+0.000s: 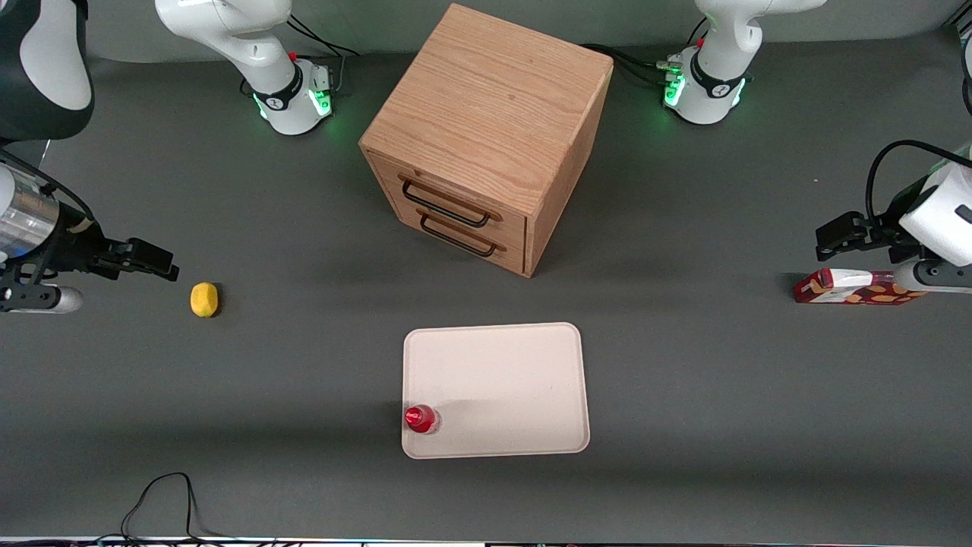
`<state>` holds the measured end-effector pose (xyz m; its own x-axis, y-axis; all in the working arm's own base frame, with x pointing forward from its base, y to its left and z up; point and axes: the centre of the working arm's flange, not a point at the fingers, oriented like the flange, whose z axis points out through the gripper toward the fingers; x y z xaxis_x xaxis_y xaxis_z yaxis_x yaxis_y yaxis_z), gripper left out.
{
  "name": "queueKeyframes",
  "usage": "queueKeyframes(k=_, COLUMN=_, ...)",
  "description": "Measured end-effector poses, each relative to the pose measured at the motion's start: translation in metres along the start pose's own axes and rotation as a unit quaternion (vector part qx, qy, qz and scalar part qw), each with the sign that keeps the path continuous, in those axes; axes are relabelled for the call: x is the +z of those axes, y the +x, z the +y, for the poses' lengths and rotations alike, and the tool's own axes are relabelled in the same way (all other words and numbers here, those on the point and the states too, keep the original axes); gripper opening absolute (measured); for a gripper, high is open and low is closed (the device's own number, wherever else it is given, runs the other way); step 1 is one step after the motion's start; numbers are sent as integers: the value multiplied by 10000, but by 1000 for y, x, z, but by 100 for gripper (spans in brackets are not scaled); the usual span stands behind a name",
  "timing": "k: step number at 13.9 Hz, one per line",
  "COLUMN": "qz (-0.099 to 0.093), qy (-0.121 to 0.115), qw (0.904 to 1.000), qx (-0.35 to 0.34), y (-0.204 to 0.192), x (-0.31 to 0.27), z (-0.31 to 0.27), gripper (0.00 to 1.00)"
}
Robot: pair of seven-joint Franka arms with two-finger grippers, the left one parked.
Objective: Place coke bottle on tray
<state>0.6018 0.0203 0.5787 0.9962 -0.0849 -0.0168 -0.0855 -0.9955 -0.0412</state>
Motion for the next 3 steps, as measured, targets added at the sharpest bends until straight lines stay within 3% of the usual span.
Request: queueKeyframes(k=3, qz=-46, qy=34, qw=10000, qx=18, y=-8, x=-10, z=6, gripper=100)
